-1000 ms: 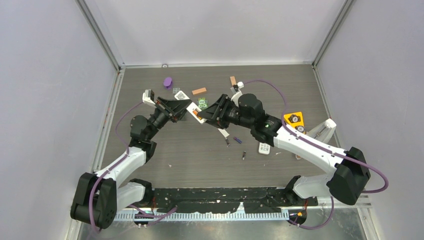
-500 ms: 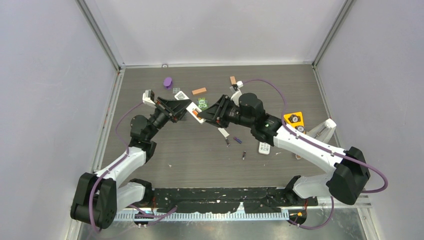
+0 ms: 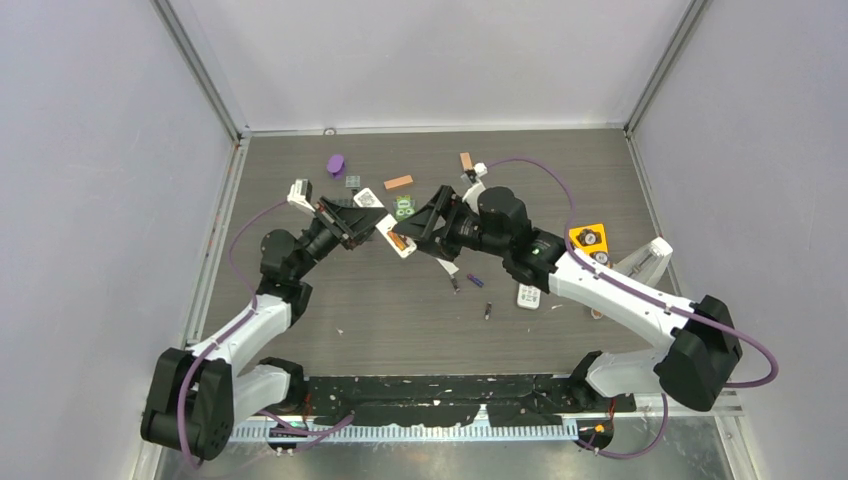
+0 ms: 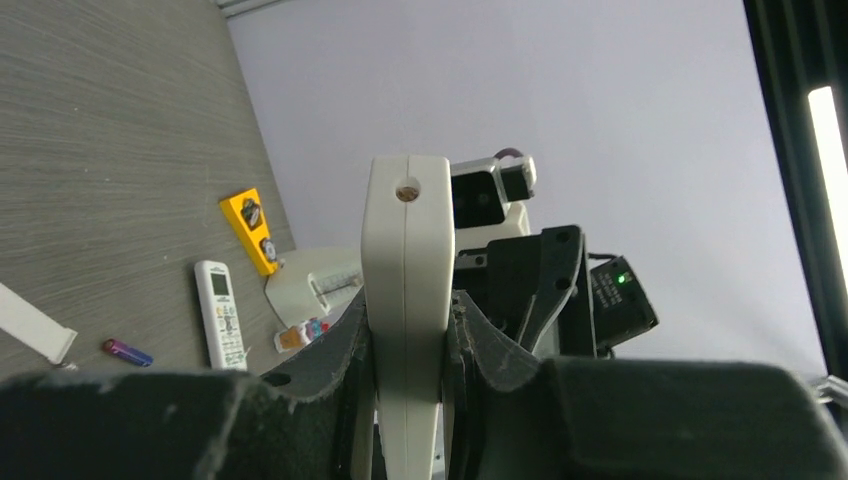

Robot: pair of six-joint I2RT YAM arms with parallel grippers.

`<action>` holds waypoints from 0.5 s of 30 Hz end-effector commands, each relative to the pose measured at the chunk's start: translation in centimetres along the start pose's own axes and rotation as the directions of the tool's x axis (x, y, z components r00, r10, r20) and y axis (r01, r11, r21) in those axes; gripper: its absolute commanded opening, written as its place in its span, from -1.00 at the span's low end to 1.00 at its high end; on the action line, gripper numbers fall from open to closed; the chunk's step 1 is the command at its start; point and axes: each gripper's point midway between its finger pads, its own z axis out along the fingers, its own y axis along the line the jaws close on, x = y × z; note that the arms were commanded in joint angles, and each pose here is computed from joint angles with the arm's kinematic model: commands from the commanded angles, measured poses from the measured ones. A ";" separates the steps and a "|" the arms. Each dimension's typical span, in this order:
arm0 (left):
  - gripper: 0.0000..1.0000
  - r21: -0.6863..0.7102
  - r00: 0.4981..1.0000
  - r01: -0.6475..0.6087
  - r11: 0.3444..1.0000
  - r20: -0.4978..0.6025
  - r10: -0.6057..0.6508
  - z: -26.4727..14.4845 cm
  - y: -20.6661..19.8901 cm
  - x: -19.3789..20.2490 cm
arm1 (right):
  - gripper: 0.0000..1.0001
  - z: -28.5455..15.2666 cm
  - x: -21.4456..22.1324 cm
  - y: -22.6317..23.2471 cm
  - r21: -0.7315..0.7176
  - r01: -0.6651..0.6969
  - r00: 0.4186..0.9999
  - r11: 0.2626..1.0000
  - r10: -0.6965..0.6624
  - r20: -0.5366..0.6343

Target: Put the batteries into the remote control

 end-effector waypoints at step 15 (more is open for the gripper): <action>-1.00 0.275 0.723 -0.528 0.803 -0.351 0.595 -4.3 -3.2 5.8 | 0.58 -7.1 -5.9 -4.7 0.332 0.533 0.801 0.778 -0.590 0.097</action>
